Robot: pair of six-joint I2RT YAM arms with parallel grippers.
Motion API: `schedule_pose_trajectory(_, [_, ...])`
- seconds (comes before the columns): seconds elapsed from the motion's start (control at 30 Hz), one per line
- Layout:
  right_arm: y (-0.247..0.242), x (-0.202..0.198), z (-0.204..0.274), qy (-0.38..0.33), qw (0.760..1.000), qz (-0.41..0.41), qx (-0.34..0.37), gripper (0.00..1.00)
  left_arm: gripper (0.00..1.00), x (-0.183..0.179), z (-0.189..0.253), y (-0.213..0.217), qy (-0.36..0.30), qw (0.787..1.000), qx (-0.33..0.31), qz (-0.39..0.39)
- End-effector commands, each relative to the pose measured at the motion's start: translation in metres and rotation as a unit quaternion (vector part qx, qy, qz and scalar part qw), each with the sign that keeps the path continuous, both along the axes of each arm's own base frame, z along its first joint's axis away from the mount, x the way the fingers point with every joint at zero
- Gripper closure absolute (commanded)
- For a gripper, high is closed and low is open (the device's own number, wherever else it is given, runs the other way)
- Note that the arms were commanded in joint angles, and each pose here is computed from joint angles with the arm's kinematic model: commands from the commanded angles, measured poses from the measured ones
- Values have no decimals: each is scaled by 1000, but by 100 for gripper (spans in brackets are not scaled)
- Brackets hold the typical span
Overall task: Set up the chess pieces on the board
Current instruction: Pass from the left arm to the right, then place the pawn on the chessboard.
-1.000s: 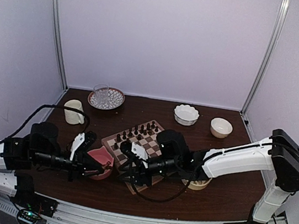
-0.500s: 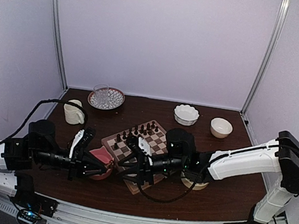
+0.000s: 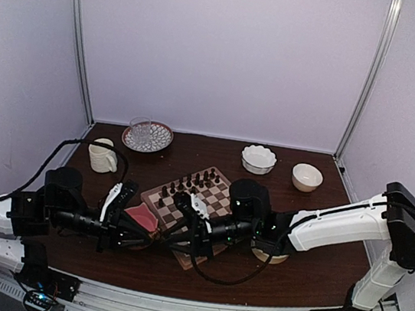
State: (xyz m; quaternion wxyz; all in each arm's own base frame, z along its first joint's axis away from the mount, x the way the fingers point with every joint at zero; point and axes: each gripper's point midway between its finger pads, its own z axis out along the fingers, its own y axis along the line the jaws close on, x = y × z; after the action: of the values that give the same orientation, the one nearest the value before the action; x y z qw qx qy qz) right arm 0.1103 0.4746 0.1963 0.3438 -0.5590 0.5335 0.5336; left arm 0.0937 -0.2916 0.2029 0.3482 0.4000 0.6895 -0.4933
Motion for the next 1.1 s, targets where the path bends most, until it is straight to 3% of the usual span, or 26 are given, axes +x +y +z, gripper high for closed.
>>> schedule_pose_trajectory(0.0, [0, -6, 20, -7, 1000, 14, 22, 84, 100, 1, 20, -3, -17, 999, -31, -3])
schedule_pose_trajectory(0.2, [0, -4, 19, -9, 1000, 8, 17, 100, 100, 3, 20, -1, -22, 999, -27, 5])
schedule_pose_trajectory(0.43, [-1, 17, 6, -20, 999, -32, -24, 100, 100, 16, 22, 17, -45, 997, -12, 64])
schedule_pose_trajectory(0.57, [-10, 55, -6, -32, 987, -112, -111, 100, 100, 25, 14, 33, -57, 993, 25, 104])
schedule_pose_trajectory(0.7, [-37, 94, -18, -79, 950, -202, -225, 100, 100, 29, 8, 40, -65, 990, 43, 121])
schedule_pose_trajectory(0.87, [-76, 122, -41, -125, 880, -258, -379, 100, 100, 33, 4, 42, -69, 987, 57, 132])
schedule_pose_trajectory(1.07, [-104, 143, -45, -189, 816, -295, -460, 95, 100, 36, 1, 43, -70, 985, 72, 138])
